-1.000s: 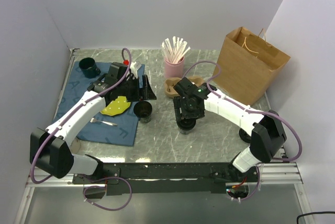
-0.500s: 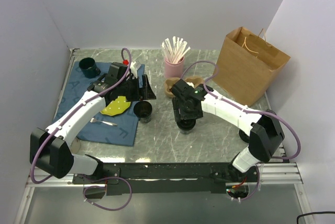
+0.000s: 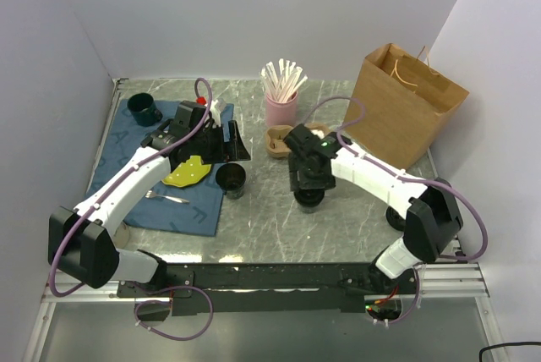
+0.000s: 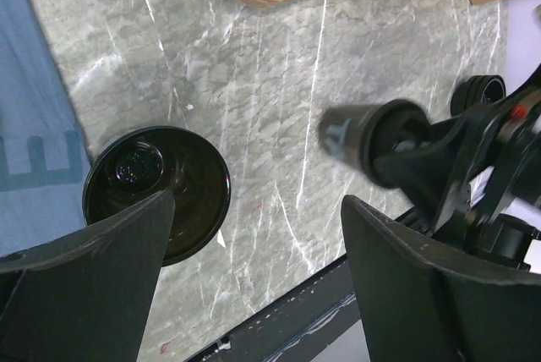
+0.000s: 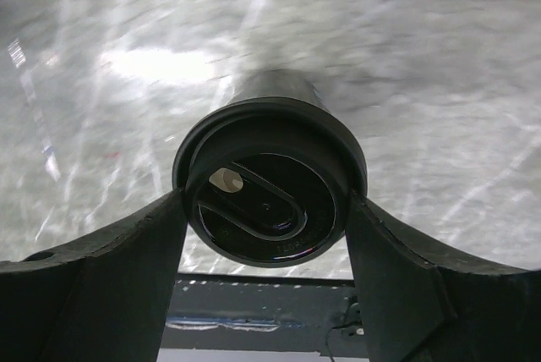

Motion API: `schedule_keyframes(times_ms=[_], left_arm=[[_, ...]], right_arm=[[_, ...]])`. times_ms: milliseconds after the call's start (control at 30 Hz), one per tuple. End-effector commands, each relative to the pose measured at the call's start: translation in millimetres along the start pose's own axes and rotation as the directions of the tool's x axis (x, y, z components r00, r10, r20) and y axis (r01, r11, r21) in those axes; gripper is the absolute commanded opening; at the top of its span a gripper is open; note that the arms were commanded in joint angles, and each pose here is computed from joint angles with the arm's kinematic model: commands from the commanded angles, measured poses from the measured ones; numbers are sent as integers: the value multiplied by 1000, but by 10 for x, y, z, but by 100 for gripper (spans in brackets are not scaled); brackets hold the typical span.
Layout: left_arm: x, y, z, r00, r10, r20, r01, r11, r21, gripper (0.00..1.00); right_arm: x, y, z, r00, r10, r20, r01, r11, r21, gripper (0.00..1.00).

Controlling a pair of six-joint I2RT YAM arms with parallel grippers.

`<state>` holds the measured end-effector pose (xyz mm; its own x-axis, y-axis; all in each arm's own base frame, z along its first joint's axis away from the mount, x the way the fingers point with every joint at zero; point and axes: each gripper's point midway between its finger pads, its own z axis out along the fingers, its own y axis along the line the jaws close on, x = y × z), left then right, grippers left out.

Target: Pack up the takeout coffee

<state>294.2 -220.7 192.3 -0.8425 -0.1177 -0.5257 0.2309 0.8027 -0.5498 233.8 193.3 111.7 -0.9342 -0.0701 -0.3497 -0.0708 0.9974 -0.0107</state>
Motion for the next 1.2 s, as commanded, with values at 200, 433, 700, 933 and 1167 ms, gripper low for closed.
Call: schedule_keyframes(times_ms=[200,433,700,933,1167], left_arm=[[-79,-15,-34,999,31,29,-30,1000,-9,86],[-89,-20,-4,999,31,22,-31,1000,-5,86],[-80,-33,16,999,31,12,-31,1000,5,86],[-74,5,-8,999,41,15,-40,999,-16,87],[-109,3,-16,999,41,20,-40,999,-26,89]], right_arm=[[17,-1084,-83,979,202,0,-199,965,172,64],[145,-1644,-64,931,364,31,-362,909,208,65],[-216,-1761,0,878,461,131,-475,872,117,66],[-383,-1797,98,848,514,125,-525,847,81,70],[-543,-1847,-196,839,519,161,-535,841,78,91]])
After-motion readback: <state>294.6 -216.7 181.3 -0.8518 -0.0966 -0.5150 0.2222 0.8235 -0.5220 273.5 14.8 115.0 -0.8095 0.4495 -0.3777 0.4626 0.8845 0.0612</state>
